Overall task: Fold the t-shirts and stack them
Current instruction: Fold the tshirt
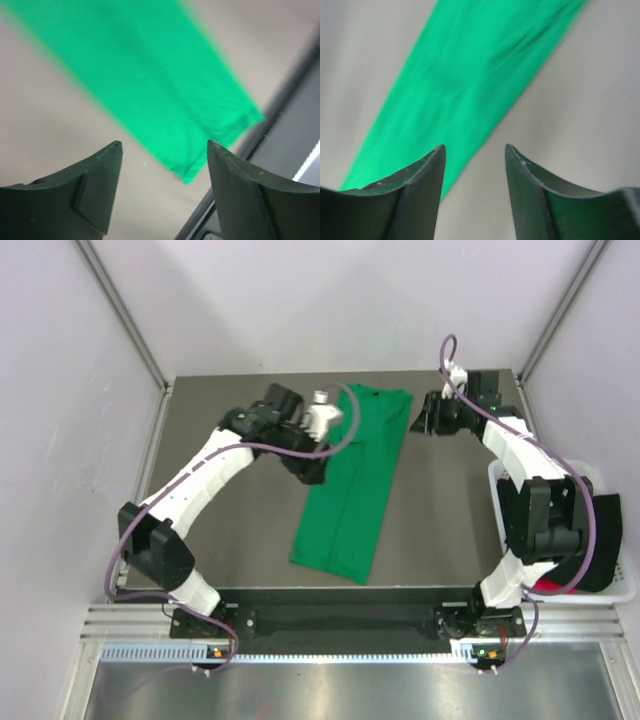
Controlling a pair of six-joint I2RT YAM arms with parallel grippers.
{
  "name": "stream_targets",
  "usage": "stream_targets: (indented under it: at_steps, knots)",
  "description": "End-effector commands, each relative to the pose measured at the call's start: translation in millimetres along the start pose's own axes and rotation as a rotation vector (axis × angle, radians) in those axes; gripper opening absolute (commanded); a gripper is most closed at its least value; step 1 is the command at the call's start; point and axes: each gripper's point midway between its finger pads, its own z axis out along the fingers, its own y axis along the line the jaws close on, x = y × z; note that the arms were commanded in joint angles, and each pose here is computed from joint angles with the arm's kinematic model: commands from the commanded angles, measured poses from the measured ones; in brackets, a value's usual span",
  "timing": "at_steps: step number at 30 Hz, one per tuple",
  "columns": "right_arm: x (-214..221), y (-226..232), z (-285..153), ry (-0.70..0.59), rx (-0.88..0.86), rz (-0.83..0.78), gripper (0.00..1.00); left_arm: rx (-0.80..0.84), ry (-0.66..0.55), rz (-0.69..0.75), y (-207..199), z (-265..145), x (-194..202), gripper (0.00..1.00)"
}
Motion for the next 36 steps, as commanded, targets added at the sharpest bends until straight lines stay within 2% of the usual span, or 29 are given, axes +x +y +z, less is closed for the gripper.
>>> stream_targets:
  at_steps: [1, 3, 4, 5, 7, 8, 9, 10, 11, 12, 13, 14, 16, 18, 23, 31, 36]
  knots:
    - [96, 46, -7, 0.28, -0.264, 0.269, 0.47, -0.064, -0.163, -0.196, 33, -24, 2, 0.72]
    - [139, 57, -14, 0.381, -0.303, 0.405, 0.46, -0.09, -0.157, -0.33, 44, -25, 28, 0.65]
    - [141, 62, -23, 0.356, -0.299, 0.412, 0.47, -0.096, -0.146, -0.364, 46, -23, 37, 0.62]
    - [163, 64, -28, 0.382, -0.288, 0.463, 0.48, -0.093, -0.098, -0.452, 45, -15, 57, 0.61]
    - [177, 76, -44, 0.385, -0.297, 0.497, 0.47, -0.072, -0.058, -0.537, 48, -10, 77, 0.6]
    - [206, 79, -50, 0.42, -0.27, 0.571, 0.46, -0.025, -0.04, -0.592, 42, -3, 90, 0.61]
    - [218, 81, -56, 0.424, -0.245, 0.597, 0.48, -0.021, -0.043, -0.637, 45, -3, 97, 0.61]
    - [220, 83, -63, 0.384, -0.225, 0.6, 0.47, -0.011, -0.028, -0.674, 44, 1, 106, 0.62]
    - [249, 87, -71, 0.438, -0.19, 0.698, 0.47, -0.004, -0.027, -0.705, 44, 3, 108, 0.62]
    - [256, 89, -76, 0.424, -0.157, 0.719, 0.47, -0.002, -0.019, -0.722, 44, 5, 112, 0.62]
    - [271, 93, -82, 0.469, -0.127, 0.758, 0.47, 0.007, 0.006, -0.744, 41, 10, 122, 0.62]
    - [279, 111, -84, 0.503, -0.152, 0.709, 0.47, 0.018, 0.02, -0.765, 38, 13, 127, 0.62]
    - [275, 123, -85, 0.488, -0.159, 0.648, 0.47, 0.036, 0.057, -0.811, 31, 23, 145, 0.61]
    - [276, 130, -82, 0.509, -0.161, 0.667, 0.47, 0.045, 0.059, -0.852, 28, 30, 152, 0.59]
    - [297, 126, -77, 0.577, -0.091, 0.652, 0.47, 0.048, 0.115, -0.948, 16, 42, 181, 0.46]
    - [318, 153, -74, 0.681, -0.139, 0.672, 0.47, 0.087, 0.199, -1.008, 6, 54, 202, 0.45]
    - [328, 188, -73, 0.76, -0.195, 0.656, 0.47, 0.118, 0.25, -1.029, 1, 64, 210, 0.44]
